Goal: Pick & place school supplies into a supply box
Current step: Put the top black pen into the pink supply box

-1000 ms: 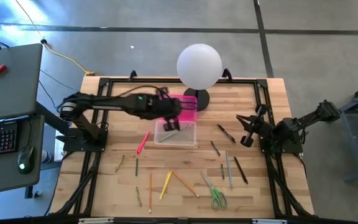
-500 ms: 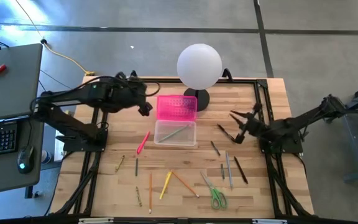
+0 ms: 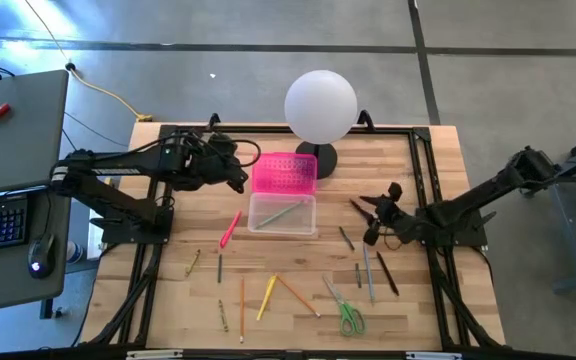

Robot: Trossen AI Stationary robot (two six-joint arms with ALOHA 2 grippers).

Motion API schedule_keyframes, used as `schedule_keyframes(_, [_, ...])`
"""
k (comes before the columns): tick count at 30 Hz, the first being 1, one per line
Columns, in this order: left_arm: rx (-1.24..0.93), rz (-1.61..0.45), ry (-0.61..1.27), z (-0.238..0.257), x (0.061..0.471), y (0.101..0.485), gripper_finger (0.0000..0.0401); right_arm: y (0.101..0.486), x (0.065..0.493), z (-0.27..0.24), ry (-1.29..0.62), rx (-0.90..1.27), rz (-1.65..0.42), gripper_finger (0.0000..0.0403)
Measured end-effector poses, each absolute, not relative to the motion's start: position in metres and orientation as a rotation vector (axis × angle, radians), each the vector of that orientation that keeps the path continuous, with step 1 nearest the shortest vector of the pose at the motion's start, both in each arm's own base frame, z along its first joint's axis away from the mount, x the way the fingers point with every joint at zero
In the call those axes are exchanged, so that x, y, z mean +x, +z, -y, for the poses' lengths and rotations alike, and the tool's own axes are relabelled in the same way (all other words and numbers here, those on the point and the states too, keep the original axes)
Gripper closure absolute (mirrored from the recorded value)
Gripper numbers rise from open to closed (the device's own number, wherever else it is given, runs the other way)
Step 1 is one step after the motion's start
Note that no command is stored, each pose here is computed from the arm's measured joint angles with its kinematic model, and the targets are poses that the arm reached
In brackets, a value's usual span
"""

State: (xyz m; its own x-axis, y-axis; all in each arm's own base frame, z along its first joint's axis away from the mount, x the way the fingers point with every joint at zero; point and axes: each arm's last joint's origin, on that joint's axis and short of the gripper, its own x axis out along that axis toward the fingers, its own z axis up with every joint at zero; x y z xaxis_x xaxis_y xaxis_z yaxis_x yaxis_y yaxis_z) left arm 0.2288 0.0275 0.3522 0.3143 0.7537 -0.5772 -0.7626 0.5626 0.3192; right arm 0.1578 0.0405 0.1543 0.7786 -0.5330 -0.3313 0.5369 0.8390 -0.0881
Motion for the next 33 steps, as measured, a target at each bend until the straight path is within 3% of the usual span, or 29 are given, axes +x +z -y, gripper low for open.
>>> schedule_keyframes(4, [-0.03,-0.717,1.005,-0.028,0.231,0.354,0.0268,0.137,0.164,-0.038,-0.627,0.129,-0.409,0.0276])
schedule_keyframes(12, [-0.034,-0.694,0.998,-0.028,0.234,0.355,0.0268,0.103,0.171,-0.022,-0.775,0.148,-0.55,0.0277])
schedule_keyframes(18, [-0.035,-0.694,0.998,-0.028,0.234,0.355,0.0268,0.086,0.176,-0.017,-0.756,0.135,-0.656,0.0277])
schedule_keyframes(33, [-0.042,-0.699,0.987,-0.028,0.234,0.355,0.0268,0.062,0.184,-0.009,-0.829,0.152,-0.664,0.0285])
